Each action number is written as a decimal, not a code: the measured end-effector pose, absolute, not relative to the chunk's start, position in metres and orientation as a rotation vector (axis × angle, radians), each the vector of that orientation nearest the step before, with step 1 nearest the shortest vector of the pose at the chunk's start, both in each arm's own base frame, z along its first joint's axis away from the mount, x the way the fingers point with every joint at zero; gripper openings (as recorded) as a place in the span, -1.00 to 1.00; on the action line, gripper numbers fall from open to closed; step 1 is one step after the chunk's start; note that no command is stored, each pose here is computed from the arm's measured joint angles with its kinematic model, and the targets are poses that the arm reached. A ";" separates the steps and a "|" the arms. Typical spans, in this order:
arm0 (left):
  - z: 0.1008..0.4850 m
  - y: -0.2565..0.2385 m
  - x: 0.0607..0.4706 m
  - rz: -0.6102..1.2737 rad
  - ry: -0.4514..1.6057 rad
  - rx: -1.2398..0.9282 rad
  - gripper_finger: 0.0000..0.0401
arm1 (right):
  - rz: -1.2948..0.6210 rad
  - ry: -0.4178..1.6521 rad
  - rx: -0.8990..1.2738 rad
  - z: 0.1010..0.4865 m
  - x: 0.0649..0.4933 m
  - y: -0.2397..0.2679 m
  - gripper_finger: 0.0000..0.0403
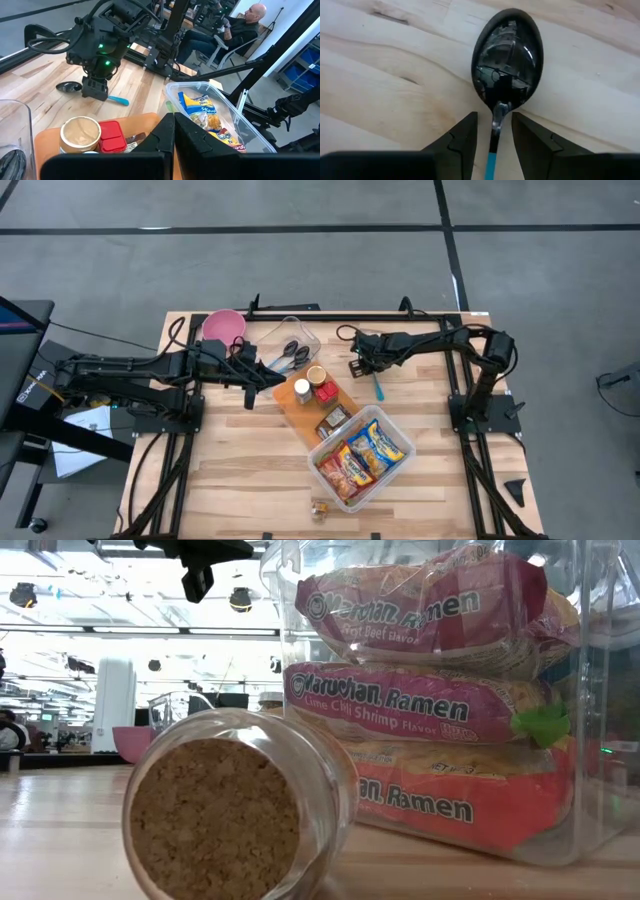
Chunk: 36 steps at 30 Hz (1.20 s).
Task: Pick & Place Food Item
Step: Put the blue spoon in the top transparent bin
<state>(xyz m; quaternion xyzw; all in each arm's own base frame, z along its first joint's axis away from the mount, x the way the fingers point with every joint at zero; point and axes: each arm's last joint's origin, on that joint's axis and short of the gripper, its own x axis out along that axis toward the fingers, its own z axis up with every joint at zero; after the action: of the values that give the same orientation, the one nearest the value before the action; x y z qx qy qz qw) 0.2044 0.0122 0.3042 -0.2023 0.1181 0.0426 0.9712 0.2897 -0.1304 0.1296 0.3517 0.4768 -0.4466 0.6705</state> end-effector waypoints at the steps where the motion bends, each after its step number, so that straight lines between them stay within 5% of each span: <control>1: 0.304 0.012 0.204 0.086 0.238 -0.409 -0.99 | -1.007 1.075 0.793 0.129 0.290 -0.130 -0.44; 13: 0.304 0.012 0.204 0.086 0.239 -0.409 -0.99 | -1.006 1.078 0.794 0.129 0.289 -0.130 -0.94; 36: 0.304 0.012 0.204 0.086 0.239 -0.410 -0.99 | -0.944 1.034 0.749 0.151 0.292 -0.109 -0.97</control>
<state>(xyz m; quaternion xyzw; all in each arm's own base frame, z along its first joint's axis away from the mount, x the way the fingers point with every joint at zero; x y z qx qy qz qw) 0.2044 0.0121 0.3042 -0.2029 0.1183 0.0427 0.9711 0.2915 -0.1090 0.1511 0.3365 0.4644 -0.4241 0.7009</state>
